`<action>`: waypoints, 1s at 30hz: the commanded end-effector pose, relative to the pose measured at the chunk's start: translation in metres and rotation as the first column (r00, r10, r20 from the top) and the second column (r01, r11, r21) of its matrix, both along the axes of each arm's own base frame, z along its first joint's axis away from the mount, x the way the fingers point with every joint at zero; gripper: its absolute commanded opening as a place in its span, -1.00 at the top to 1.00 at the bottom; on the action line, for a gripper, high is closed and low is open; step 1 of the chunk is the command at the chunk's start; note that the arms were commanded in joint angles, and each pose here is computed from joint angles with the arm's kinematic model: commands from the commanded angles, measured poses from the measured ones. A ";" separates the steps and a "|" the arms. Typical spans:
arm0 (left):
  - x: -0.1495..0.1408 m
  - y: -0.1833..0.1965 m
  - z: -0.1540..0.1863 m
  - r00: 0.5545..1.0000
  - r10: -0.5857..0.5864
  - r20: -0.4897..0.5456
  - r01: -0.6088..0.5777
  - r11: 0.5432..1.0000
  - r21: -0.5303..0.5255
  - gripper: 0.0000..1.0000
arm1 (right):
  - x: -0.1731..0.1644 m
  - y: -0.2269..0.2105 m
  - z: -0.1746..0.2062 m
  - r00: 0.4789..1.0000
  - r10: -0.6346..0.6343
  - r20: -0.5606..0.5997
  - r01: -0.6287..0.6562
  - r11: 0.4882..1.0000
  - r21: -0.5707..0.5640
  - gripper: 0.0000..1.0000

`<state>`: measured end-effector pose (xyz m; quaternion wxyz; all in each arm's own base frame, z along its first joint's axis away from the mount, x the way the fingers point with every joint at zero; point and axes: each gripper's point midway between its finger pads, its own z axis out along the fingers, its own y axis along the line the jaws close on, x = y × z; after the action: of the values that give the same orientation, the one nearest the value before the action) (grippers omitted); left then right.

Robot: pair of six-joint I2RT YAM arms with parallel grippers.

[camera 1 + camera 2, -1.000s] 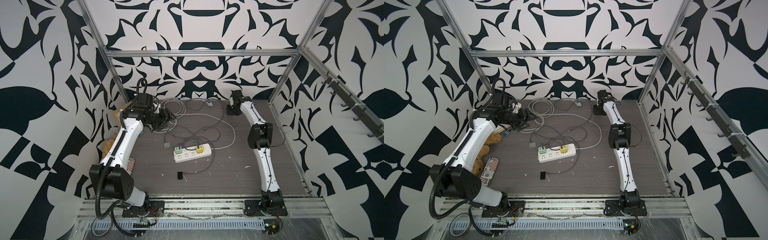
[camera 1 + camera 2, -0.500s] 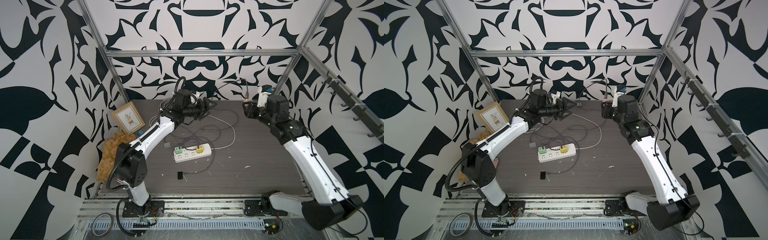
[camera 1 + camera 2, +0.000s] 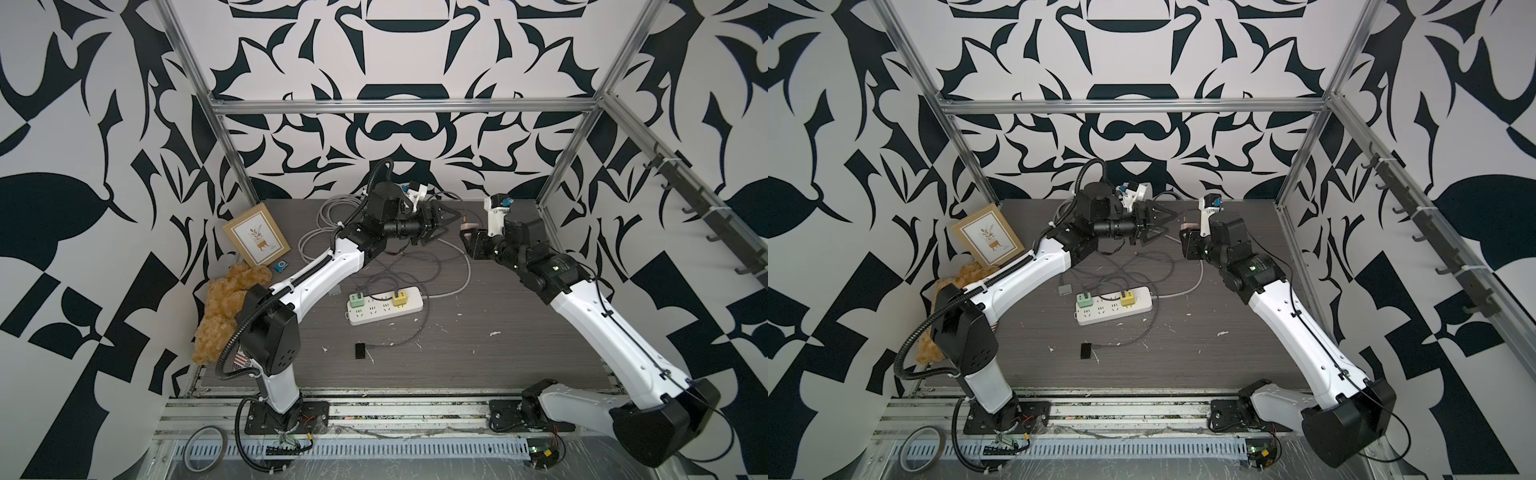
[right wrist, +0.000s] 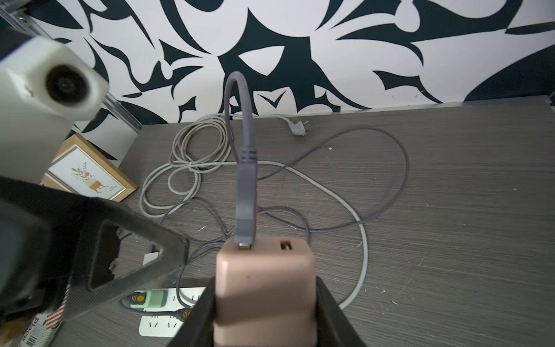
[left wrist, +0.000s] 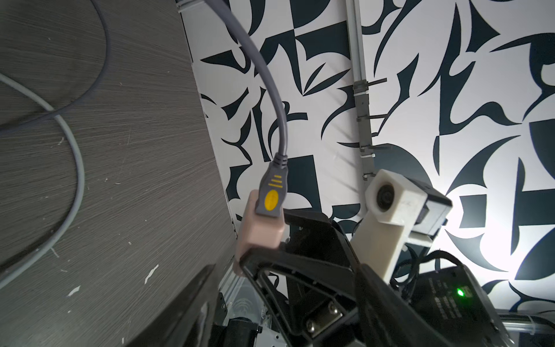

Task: Charge mp3
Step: Pick up the plug from the center of the board.

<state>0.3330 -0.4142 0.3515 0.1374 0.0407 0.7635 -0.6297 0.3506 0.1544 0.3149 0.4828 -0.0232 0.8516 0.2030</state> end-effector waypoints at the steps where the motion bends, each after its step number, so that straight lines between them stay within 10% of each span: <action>1: -0.012 0.002 0.005 0.999 -0.049 0.010 0.048 0.998 0.044 -0.43 | -0.002 0.011 0.033 0.992 0.054 0.115 -0.059 0.997 0.044 1.00; 24: -0.012 -0.003 -0.022 0.990 -0.144 0.004 0.140 0.968 0.207 -0.18 | -0.026 0.047 0.027 0.970 0.215 0.113 -0.218 0.976 0.017 1.00; 30: -0.015 -0.006 -0.020 0.984 -0.179 0.007 0.175 0.966 0.192 0.17 | -0.026 0.051 0.024 0.969 0.226 0.103 -0.227 0.974 0.003 1.00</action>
<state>0.3220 -0.4169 0.3288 0.0954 0.1132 0.8158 -0.5591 0.3248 0.2016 0.3173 0.4719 -0.1148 0.8370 0.2521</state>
